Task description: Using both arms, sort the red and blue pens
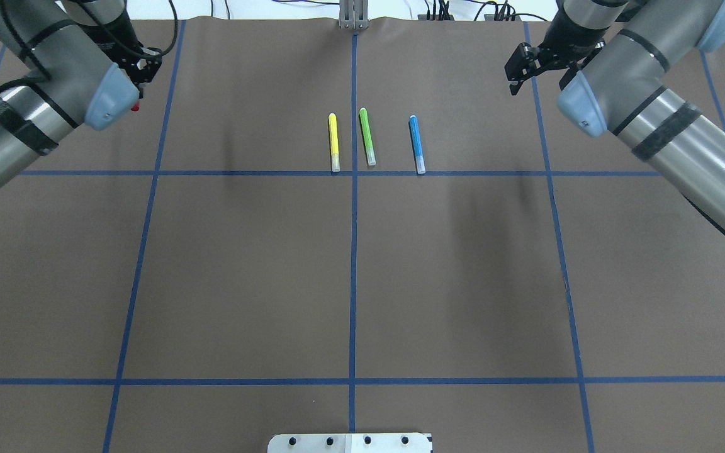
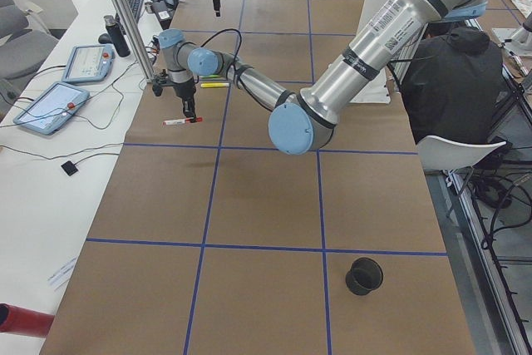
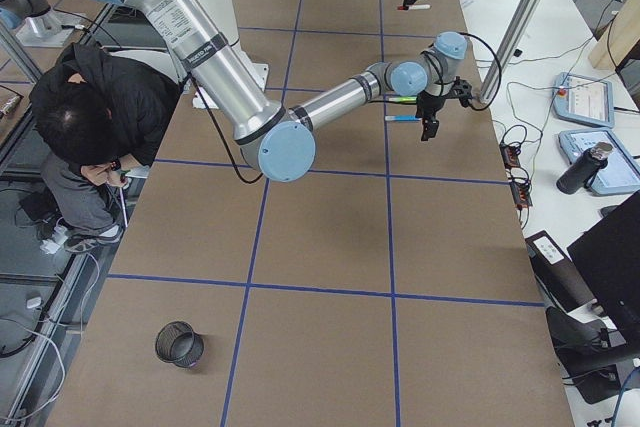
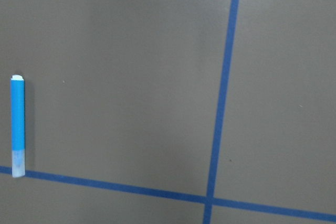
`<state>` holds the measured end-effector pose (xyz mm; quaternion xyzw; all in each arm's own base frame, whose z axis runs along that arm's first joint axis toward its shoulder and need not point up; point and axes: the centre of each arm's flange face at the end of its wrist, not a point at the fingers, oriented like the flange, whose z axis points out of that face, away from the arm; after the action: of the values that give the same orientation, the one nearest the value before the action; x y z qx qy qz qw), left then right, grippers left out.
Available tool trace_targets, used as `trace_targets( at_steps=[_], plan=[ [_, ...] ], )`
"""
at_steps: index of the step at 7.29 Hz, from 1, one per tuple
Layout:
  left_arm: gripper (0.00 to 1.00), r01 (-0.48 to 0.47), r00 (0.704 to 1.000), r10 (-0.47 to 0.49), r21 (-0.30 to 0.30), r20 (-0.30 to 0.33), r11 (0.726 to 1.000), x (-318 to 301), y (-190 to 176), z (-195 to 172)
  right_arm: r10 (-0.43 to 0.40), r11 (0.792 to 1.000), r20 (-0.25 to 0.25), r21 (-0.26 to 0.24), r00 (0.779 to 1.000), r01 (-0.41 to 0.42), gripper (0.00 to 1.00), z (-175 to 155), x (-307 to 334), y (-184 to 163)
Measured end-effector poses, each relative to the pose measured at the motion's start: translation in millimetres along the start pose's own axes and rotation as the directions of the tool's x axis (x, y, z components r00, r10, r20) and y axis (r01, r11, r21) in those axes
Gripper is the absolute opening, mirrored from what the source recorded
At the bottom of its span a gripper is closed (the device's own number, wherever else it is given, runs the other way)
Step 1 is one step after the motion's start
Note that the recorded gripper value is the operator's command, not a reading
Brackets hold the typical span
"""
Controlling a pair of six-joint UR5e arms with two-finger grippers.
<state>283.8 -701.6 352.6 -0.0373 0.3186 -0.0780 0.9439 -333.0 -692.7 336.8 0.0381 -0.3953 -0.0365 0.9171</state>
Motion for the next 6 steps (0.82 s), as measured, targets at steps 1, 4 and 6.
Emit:
trace_targets(
  at_steps=[1, 4, 6],
  plan=[
    [0.00, 0.015, 1.000, -0.015, 0.000, -0.010, 1.000, -33, -9, -7, 0.016, 0.999, -0.009, 0.036, 1.000, -0.016, 0.98, 23, -31, -5],
    [0.00, -0.023, 0.999, 0.023, -0.004, -0.036, 1.000, -80, -18, -18, 0.066, 0.997, -0.013, 0.050, 0.998, -0.065, 0.98, 61, -109, 7],
    [0.00, -0.021, 0.999, 0.021, 0.000, -0.042, 1.000, -87, -21, -23, 0.093, 0.995, -0.017, 0.023, 0.996, -0.092, 0.98, 88, -149, 27]
  ],
)
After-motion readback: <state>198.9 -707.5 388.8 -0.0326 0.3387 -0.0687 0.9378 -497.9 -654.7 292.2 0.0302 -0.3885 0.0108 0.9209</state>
